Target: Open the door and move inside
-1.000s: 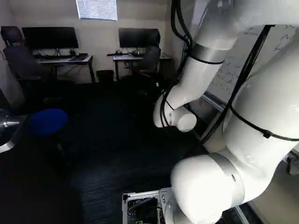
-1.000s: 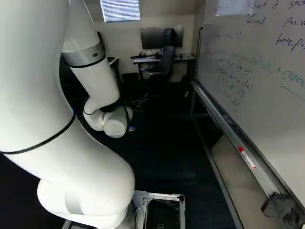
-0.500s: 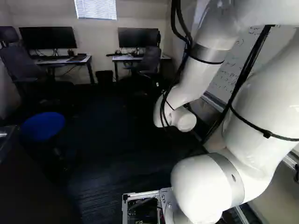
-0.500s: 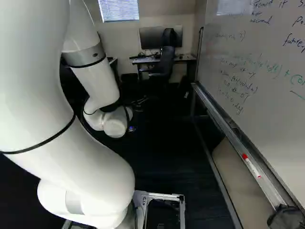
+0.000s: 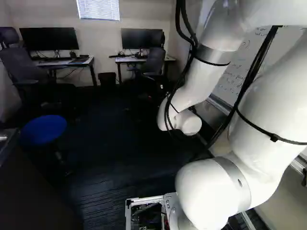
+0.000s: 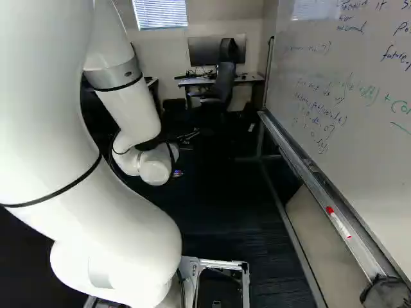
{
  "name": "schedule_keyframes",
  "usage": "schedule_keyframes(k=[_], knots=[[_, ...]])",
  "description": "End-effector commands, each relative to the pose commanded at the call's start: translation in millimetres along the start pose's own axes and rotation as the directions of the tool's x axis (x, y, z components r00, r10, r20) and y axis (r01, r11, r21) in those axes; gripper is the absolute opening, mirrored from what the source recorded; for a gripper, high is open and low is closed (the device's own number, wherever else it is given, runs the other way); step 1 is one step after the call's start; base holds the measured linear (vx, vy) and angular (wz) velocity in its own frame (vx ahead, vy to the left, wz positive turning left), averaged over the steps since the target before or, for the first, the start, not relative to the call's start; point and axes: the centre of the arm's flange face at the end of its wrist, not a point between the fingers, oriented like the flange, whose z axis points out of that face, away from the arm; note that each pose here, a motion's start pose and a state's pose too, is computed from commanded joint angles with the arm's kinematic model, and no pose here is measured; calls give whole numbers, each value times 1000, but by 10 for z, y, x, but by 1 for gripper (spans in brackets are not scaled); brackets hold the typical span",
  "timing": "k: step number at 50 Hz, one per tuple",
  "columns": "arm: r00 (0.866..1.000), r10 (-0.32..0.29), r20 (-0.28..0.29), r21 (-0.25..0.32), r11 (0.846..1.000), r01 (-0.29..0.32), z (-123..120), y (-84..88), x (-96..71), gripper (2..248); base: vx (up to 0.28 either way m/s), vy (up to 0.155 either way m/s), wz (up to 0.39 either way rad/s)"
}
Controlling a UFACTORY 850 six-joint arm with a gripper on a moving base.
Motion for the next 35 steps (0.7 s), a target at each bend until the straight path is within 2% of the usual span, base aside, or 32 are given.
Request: schedule_keyframes(k=[35], knots=[[999, 7, 33, -25, 1000, -6, -127, 49, -4, 247, 0, 0, 0]])
